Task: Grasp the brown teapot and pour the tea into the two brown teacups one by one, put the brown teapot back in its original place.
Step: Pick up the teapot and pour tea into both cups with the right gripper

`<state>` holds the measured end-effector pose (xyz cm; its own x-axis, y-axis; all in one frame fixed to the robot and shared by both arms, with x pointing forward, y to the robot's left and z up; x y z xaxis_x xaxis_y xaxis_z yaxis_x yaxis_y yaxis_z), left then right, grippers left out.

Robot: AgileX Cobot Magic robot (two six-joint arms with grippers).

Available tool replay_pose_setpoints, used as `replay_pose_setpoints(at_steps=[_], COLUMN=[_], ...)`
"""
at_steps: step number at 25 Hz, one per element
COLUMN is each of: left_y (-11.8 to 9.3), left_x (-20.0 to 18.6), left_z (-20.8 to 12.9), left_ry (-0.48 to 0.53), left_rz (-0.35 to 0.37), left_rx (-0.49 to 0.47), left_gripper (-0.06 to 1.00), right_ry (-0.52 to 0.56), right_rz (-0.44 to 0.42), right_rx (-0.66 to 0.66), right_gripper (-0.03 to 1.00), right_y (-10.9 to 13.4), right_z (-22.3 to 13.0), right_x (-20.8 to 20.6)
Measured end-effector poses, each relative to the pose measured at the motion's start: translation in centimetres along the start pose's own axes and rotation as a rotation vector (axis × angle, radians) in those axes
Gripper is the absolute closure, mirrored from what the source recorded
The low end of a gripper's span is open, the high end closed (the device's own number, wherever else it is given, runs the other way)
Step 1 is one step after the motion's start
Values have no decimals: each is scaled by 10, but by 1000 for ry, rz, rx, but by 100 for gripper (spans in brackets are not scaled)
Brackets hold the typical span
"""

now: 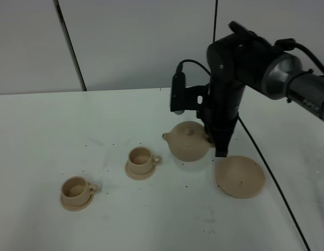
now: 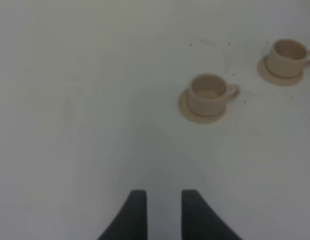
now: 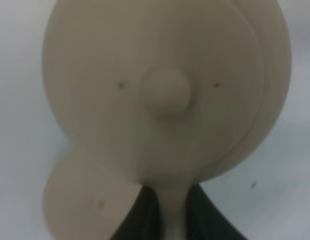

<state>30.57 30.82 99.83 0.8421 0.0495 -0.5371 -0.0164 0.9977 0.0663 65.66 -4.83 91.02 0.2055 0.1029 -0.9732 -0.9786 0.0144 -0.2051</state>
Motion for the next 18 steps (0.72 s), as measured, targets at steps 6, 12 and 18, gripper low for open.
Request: replay_pose_setpoints(at_steps=[6,12,18], left_y=[0,0,0], left_x=[0,0,0], left_z=[0,0,0], left_ry=[0,0,0], left_rz=[0,0,0], left_rx=[0,0,0], left_gripper=[70,70,70], right_ry=[-20,1,51], right_rz=[-27,-62,-103], right_rx=[-5,-15,-49], right_gripper=[87,87,87], right_y=[-13,-21,-23], right_z=[23,35,39], right_x=[0,10,14])
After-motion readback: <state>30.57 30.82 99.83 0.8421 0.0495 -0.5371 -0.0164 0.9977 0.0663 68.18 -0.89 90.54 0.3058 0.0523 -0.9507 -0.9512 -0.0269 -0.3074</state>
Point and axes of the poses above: a point on each arm's last joint axis where the gripper is mounted, x pointing out along that axis toward the gripper, y along the wrist's bending axis when the last joint is at zero, z = x × y, the point moved 9 cm from there along x, pointing out along that axis toward the gripper, and after that the axes turned 1 degree about x, right-handed, at the moved point
